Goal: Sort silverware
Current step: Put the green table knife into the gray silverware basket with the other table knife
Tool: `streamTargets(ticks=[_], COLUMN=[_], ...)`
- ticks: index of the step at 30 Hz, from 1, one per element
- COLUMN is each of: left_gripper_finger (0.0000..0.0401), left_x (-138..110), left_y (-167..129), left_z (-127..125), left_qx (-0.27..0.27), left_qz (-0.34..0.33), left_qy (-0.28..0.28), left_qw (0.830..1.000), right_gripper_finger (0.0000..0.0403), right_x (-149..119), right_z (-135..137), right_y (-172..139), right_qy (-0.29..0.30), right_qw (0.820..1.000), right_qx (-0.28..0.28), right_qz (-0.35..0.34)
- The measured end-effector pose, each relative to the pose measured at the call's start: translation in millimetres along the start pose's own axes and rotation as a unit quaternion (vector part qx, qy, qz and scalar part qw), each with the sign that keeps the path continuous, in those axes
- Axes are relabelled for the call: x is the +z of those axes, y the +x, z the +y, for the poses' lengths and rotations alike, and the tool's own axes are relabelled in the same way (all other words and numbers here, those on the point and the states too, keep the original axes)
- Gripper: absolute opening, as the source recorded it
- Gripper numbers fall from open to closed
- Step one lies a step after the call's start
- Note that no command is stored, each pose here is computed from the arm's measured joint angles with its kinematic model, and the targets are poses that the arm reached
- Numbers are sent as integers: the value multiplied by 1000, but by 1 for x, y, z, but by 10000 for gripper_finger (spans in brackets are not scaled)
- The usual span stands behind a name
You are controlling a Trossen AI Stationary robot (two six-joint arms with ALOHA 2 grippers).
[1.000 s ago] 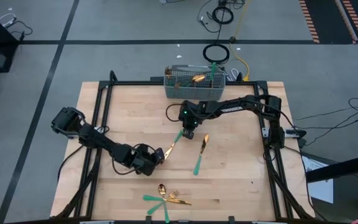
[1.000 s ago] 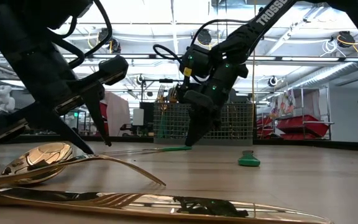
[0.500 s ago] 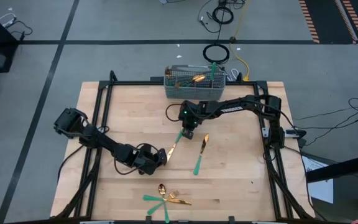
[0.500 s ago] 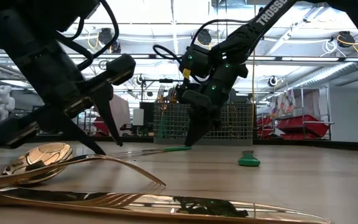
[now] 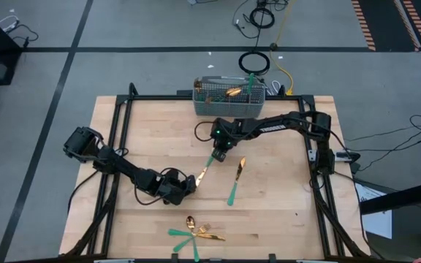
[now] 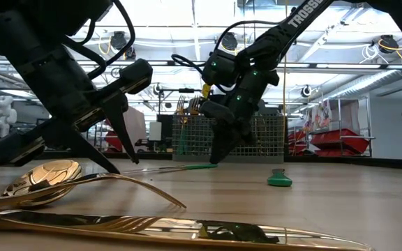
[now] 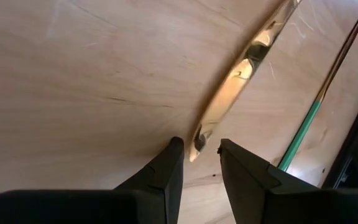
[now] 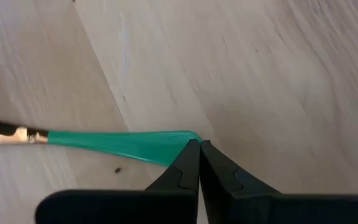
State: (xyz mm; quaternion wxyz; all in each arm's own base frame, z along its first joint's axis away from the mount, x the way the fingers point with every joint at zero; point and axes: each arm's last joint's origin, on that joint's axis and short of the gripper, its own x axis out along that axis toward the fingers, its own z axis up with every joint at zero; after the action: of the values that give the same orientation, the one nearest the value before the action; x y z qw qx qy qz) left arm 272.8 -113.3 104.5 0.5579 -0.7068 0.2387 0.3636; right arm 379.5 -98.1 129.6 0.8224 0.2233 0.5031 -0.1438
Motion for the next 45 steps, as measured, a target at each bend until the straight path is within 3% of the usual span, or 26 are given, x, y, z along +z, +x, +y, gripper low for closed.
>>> streamTargets(ticks=[15,36,45], left_gripper_finger=[115,115,105], left_x=[1,4,9], left_y=[0,5,29], left_z=[-1,-7,-15], left_qx=[1,-9,-24], left_qz=[1,29,93], left_qy=[20,69,84], left_qw=[1000,997,992], right_gripper_finger=[0,0,0], right_x=[-7,-2,0], right_z=[13,5,4], right_y=[1,2,2], right_qy=[7,31,33], right_qw=[1000,999,999], right_qx=[1,-12,-10], right_qz=[18,-6,-13])
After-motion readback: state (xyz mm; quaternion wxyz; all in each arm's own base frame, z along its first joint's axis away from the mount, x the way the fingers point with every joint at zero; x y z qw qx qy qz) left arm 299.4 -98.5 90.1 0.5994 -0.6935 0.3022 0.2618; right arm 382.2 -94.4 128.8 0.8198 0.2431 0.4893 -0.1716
